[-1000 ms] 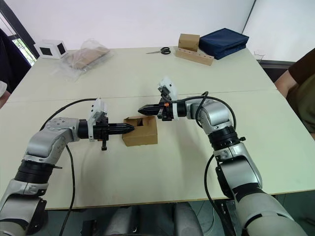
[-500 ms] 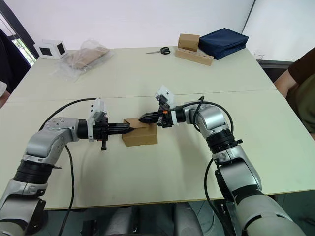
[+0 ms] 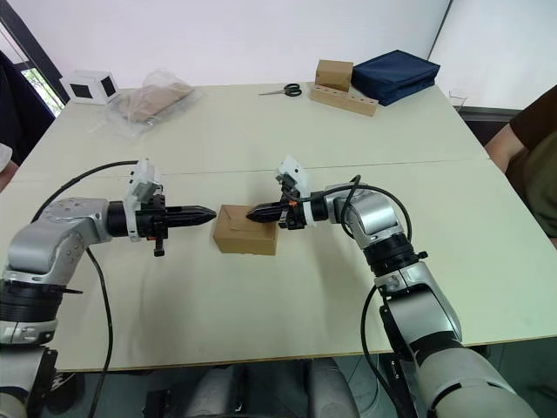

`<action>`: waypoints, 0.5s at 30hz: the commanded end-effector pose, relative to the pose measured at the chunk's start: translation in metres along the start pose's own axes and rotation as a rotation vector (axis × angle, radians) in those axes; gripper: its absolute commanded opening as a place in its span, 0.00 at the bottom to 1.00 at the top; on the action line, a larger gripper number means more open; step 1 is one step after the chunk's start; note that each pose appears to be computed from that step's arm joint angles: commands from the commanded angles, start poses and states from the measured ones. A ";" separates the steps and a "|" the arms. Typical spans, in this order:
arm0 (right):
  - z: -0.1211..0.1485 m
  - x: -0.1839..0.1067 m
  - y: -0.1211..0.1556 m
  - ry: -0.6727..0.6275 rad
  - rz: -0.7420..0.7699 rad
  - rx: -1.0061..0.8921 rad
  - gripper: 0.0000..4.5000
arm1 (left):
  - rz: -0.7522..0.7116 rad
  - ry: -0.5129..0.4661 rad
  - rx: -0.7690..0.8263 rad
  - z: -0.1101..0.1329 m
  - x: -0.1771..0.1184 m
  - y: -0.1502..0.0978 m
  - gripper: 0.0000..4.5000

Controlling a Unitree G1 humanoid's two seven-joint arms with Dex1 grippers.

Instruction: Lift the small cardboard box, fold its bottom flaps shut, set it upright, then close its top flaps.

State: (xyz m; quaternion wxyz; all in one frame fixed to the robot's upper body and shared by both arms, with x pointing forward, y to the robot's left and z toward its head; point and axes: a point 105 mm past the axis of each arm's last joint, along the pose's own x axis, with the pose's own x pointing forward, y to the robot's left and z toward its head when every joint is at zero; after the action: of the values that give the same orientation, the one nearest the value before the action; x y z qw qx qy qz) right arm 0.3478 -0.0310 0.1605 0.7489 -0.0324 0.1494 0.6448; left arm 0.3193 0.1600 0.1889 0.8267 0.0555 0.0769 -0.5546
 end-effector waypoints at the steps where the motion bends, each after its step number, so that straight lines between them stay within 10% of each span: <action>1: 0.011 -0.001 0.005 -0.024 0.010 -0.051 0.00 | 0.042 -0.055 0.033 0.017 0.002 0.010 0.01; 15: 0.028 -0.007 0.014 -0.052 -0.006 -0.122 0.00 | 0.010 -0.012 0.036 -0.007 0.057 0.026 0.01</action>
State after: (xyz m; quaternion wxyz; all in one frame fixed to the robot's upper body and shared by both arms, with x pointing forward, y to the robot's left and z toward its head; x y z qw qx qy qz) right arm 0.3426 -0.0298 0.1740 0.7517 -0.0578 0.1237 0.6452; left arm 0.3615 0.1213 0.1613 0.8307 0.0480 0.0813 -0.5487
